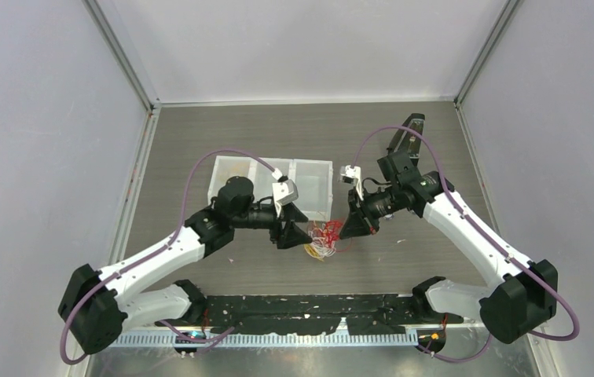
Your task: Untangle the cables
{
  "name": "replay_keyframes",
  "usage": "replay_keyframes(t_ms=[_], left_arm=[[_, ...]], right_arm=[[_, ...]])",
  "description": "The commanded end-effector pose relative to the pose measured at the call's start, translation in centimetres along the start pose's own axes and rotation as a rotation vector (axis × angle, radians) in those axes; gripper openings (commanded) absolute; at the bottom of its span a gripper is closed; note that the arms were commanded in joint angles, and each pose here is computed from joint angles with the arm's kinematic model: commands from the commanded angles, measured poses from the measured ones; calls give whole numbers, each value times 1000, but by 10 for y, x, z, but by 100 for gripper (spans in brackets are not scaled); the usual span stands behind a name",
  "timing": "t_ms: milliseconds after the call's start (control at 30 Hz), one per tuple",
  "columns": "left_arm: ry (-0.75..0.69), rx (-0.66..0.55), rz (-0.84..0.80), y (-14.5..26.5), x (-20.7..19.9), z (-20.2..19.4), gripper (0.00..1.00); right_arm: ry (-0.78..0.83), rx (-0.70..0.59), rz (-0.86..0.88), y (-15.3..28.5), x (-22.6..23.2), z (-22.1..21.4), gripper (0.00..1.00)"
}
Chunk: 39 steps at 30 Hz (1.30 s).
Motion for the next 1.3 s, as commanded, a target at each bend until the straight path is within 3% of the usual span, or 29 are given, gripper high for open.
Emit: replay_keyframes(t_ms=[0,167,533,800,900,933,1133,1267], left_arm=[[-217,-79,41,2,0,27,59],[-381,-55,18,-1,4,25,56],[-563,42,-75,-18,-4,6,43],[-547,63,-83,-20,-6,6,33],[-532,69,-75,-20,-6,7,4],[-524,64,-66,-18,-7,10,0],[-493,-55,-20,20,-37,49,0],[-423,-132,24,55,-55,75,0]], right_arm=[[69,-45,35,1,9,10,5],[106,-28,64,1,14,9,6],[141,-14,89,-2,17,12,5],[142,-7,90,-3,17,10,6],[139,-7,92,-4,16,10,6],[139,-5,88,-4,15,9,6],[33,100,-28,-10,-21,-20,15],[-84,134,-127,1,-58,-30,15]])
Point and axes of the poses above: each gripper's point midway between its finger pads, its own y axis back along the fingers, its own x axis along the line the jaws close on, z = x × y, the point moved 6 cm from there along y, back along the fingers, and after that the axes turned 5 degrees about y, right-handed, at the moved point
